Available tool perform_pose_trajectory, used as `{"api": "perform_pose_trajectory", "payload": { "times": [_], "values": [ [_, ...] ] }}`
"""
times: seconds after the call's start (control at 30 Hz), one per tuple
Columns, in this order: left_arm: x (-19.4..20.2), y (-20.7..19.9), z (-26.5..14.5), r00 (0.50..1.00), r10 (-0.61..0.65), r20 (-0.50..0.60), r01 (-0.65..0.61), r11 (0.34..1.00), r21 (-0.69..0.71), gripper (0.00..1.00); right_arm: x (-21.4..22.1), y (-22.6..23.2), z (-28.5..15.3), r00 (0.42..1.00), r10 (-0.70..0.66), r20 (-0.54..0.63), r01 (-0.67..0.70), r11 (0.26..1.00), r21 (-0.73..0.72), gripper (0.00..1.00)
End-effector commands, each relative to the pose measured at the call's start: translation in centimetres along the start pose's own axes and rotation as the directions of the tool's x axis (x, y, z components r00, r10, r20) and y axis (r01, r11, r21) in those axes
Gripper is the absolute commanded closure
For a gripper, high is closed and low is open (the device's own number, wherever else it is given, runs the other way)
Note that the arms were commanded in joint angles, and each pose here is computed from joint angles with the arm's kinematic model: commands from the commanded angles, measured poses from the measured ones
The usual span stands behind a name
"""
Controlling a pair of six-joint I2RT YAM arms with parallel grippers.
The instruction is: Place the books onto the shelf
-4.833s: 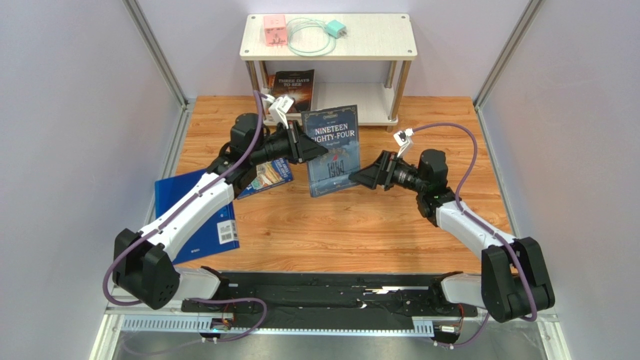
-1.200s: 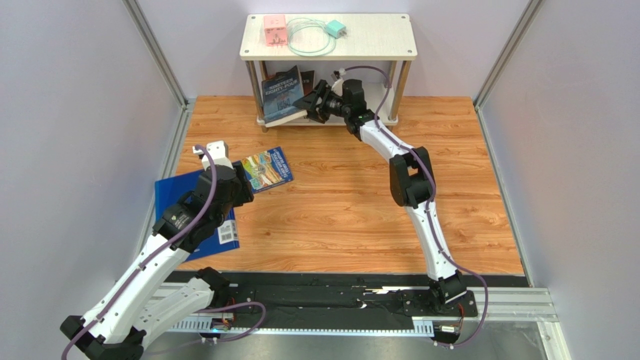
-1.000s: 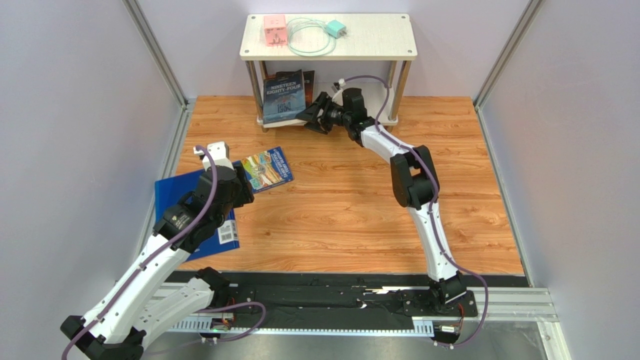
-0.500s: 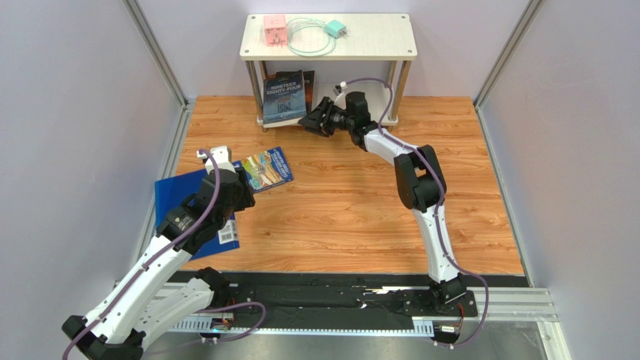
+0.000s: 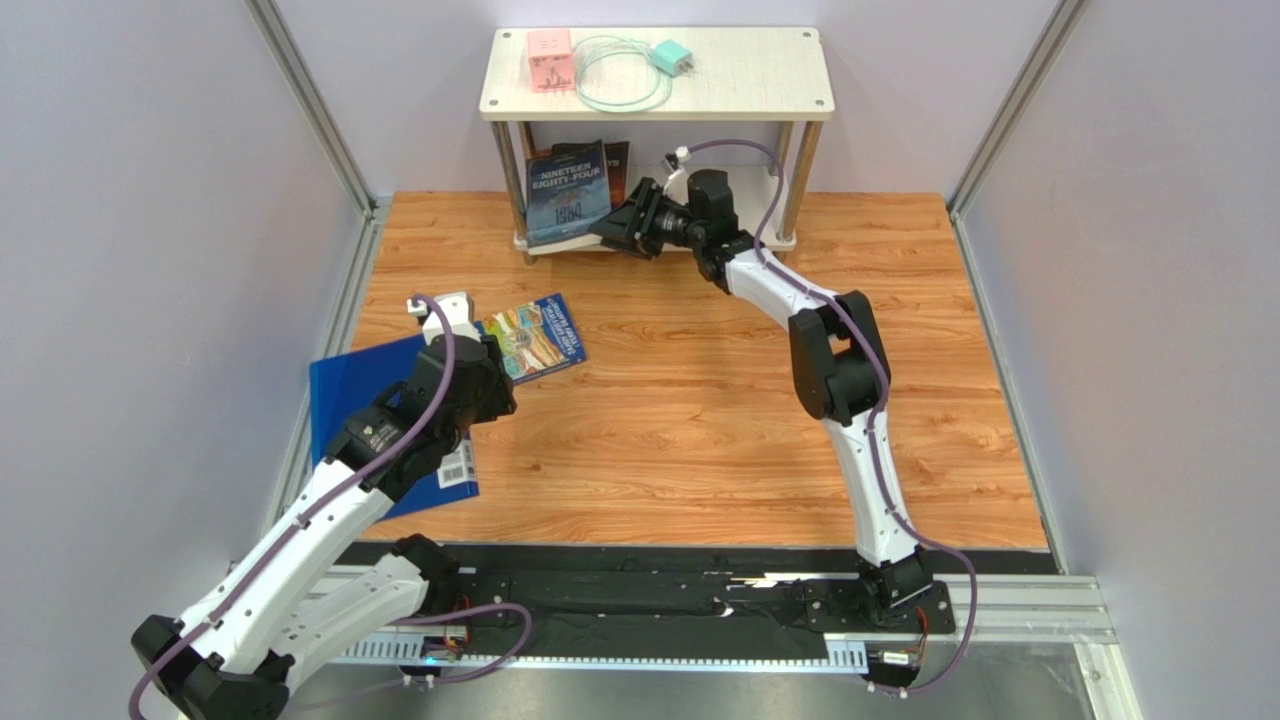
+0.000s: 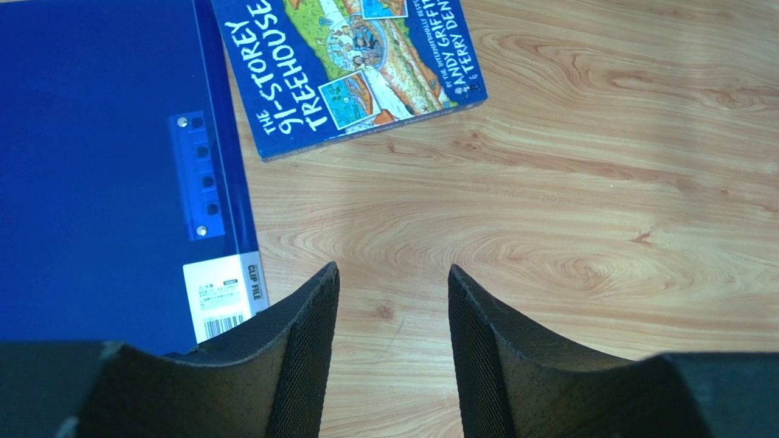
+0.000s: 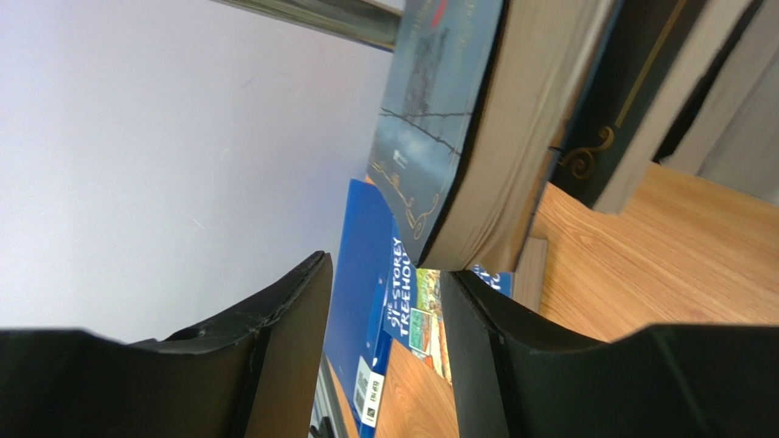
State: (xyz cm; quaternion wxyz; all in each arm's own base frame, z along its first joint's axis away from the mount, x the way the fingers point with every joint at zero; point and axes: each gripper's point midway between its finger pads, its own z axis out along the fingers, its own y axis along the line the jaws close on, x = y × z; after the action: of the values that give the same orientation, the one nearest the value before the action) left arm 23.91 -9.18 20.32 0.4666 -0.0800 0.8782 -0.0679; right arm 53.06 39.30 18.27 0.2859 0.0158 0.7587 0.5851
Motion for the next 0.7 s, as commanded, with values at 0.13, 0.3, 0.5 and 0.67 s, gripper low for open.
{"api": "perform_pose_trajectory", "payload": {
  "times": [0.13,0.3,0.5,0.67],
  "values": [
    [-0.5,-0.5,0.1,1.000,0.007,0.015,-0.007,1.000,0.022,0.47,-2.3,2.1,1.3,0.999,-0.015,0.043,0.017,0.999,-0.049,0.50],
    [-0.7,-0.3,0.0,1.000,0.014,0.027,-0.014,1.000,0.015,0.47,-1.7,1.8,0.8,0.999,-0.014,0.037,0.015,0.999,-0.039,0.50],
    [-0.6,-0.4,0.3,1.000,0.022,0.019,-0.023,1.000,0.012,0.47,-1.9,1.6,-0.3,0.998,-0.026,0.055,0.026,1.000,-0.012,0.50],
    [-0.3,-0.5,0.8,1.000,0.025,0.010,-0.025,1.000,0.003,0.45,-3.1,1.5,-1.6,0.991,-0.074,0.111,0.069,0.996,0.049,0.49]
  ]
}}
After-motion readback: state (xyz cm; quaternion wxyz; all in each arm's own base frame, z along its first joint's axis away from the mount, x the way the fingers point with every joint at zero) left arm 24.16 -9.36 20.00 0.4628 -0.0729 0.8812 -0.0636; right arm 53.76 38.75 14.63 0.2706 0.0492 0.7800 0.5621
